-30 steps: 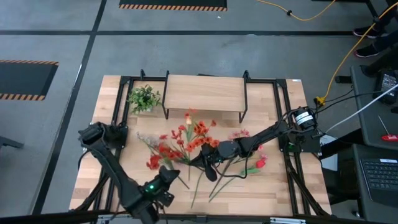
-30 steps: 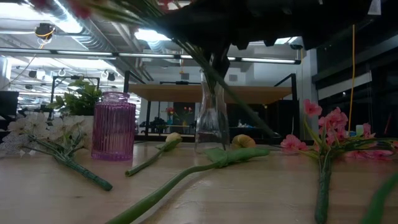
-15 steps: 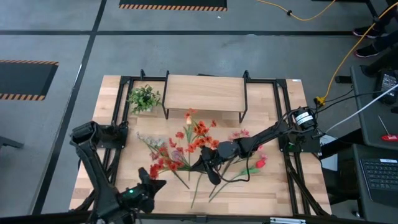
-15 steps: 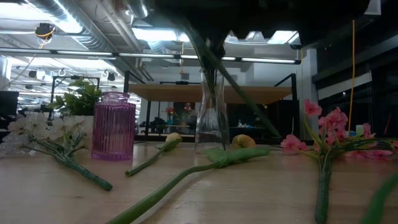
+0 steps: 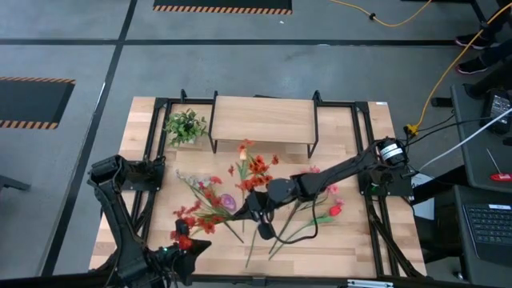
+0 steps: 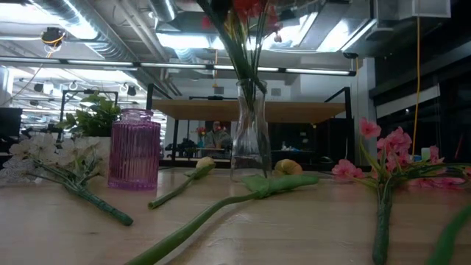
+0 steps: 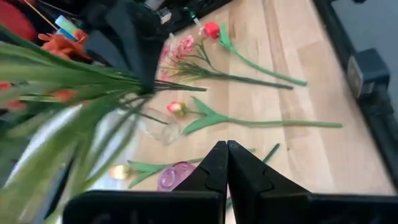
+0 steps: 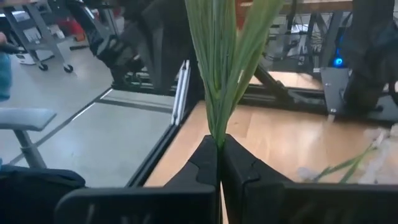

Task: Pick and place flowers into a vace then onto a shelf
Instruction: Put the orange flowers into the transparent vase

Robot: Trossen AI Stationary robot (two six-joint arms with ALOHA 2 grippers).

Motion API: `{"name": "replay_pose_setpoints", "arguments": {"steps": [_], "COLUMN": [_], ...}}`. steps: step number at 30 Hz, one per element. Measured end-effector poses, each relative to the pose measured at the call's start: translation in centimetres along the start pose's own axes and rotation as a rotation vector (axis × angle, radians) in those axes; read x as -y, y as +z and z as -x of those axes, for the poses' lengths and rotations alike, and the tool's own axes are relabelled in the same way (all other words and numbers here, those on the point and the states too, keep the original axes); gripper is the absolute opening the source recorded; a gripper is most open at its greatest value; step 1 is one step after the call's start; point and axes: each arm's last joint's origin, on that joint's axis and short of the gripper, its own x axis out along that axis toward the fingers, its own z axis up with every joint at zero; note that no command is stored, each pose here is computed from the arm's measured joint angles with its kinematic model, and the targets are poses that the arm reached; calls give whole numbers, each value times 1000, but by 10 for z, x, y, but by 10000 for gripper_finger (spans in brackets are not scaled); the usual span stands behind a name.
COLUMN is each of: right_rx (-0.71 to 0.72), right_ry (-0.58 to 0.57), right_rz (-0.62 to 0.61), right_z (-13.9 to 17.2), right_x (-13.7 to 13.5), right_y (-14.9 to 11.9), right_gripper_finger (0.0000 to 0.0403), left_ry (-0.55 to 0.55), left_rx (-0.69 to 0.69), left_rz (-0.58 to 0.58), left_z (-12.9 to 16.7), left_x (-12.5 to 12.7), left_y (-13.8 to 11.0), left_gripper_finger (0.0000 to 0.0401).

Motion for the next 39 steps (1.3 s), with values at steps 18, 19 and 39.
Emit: {"name": "replay_pose_setpoints", "arguments": {"steps": [18,19,39], "right_rx": [71,72,163], "right_ry": [-103,-98,-201], "right_rz": [164,168,225], "right_z": [69,74,163], "right_x": [21,18,-24], "right_y": [84,88,96], "right_gripper_finger": [0,0,0], "left_ry": [62,73,215], "left_rx": [65,65,171], "left_rz": [80,69,197], "left_z": [-25,-28,-53], "left_x": [14,14,3], "left_y": [-32,-37,-82], "left_gripper_finger": [2,2,1]}}
